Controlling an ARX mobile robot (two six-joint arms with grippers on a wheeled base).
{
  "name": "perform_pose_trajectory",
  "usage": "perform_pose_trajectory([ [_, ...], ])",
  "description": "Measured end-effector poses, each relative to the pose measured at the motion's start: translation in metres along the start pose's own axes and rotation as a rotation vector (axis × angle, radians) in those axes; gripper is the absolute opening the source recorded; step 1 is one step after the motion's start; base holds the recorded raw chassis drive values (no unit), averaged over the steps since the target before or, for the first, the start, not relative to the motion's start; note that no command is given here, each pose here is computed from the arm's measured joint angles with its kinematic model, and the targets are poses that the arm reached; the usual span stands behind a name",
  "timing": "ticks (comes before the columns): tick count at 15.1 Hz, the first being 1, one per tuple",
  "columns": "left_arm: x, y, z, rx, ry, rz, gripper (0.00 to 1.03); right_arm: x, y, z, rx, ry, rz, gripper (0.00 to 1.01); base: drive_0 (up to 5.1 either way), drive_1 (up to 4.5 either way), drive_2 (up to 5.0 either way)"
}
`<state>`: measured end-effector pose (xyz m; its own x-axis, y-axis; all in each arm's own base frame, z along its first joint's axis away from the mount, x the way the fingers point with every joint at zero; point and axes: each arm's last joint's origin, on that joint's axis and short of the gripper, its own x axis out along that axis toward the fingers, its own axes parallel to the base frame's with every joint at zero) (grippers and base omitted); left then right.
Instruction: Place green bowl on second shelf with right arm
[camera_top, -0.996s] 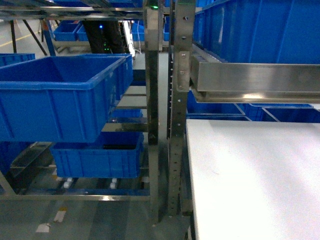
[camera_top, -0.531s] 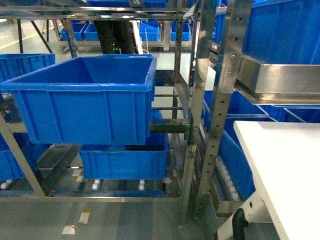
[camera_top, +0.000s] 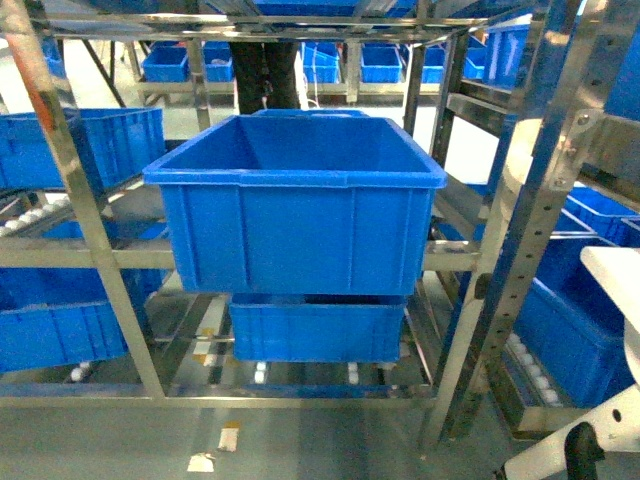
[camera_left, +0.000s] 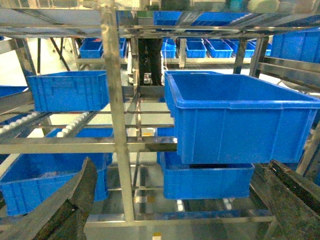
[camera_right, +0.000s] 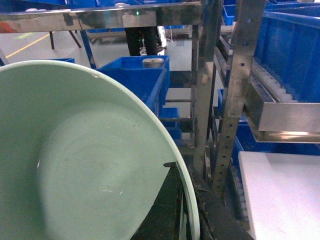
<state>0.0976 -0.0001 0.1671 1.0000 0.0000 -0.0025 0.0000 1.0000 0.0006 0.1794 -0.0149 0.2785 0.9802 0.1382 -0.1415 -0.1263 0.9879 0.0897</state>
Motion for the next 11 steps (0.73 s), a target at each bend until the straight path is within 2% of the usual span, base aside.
perform_pose_trajectory([
  [11,0.0000,0.0000,0.0002,0.000,-0.002,0.000,0.98,0.0000,0.0000,-0.0001,0.001,0.001,0.000,0.02,-5.0,2.48,2.5],
])
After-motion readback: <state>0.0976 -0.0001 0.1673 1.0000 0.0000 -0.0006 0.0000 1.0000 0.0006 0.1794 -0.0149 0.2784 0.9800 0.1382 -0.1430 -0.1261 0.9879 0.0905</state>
